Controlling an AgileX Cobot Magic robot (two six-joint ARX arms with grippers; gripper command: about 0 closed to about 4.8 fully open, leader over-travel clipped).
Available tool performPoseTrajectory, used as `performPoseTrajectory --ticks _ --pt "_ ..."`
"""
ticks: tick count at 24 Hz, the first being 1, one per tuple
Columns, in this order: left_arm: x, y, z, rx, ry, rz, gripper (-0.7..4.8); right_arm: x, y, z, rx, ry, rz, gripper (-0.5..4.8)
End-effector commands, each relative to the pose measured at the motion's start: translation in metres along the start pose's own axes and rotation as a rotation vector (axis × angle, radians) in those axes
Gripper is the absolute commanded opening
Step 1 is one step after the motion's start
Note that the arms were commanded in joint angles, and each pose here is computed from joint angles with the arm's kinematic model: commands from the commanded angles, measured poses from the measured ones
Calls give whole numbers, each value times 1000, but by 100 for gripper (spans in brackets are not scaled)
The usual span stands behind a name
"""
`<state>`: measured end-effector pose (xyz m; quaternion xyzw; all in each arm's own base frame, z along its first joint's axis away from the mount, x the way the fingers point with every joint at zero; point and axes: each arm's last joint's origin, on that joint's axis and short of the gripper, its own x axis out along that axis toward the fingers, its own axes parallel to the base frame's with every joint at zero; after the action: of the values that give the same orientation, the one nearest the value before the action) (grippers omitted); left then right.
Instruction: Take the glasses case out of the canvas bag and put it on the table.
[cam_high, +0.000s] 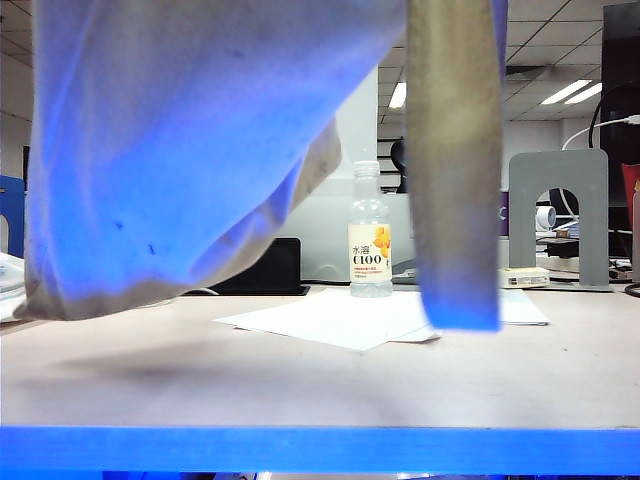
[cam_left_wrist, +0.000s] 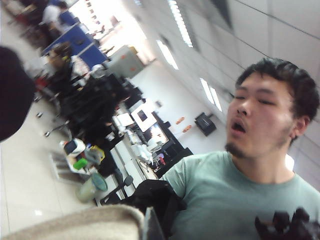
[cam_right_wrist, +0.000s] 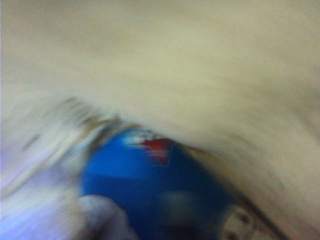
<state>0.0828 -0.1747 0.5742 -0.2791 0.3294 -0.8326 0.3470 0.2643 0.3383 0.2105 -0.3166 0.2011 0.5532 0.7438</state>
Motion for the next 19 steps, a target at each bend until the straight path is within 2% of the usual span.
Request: performPoseTrajectory --ticks 1,2,4,6,7,8,10,12,14,15,16,19 --pt "0 0 -1 -21 -2 12 -5 1 -6 -3 -76 8 -31 221" --pt "0 0 -1 -44 -5 14 -5 -2 -17 -9 -89 12 -53 222" --pt "0 -12 -1 -13 -44 -35 -5 -2 -38 -26 -22 -14 -12 228" --pt "-2 -27 1 -3 -129 -128 -5 18 -52 -56 23 13 8 277" --pt "-2 -32 1 2 -163 -163 -5 31 -54 -71 43 23 37 277" --pt "-3 -36 0 18 -175 -192 -5 44 -52 -83 57 49 52 279" --pt "-3 -38 -2 30 -139 -197 -5 81 -34 -116 102 140 121 289" --pt "-3 -38 -2 39 -114 -191 -5 96 -8 -108 79 167 139 276" --pt "-3 -38 -3 46 -96 -187 -5 94 10 -63 74 87 142 148" --pt "-3 -38 -3 46 -96 -186 -5 93 13 -50 76 59 141 108" --pt "-3 -39 -3 51 -95 -188 -5 91 18 -27 76 20 145 2" --pt "-4 -42 -5 98 -53 -196 -5 62 9 0 160 21 140 -8"
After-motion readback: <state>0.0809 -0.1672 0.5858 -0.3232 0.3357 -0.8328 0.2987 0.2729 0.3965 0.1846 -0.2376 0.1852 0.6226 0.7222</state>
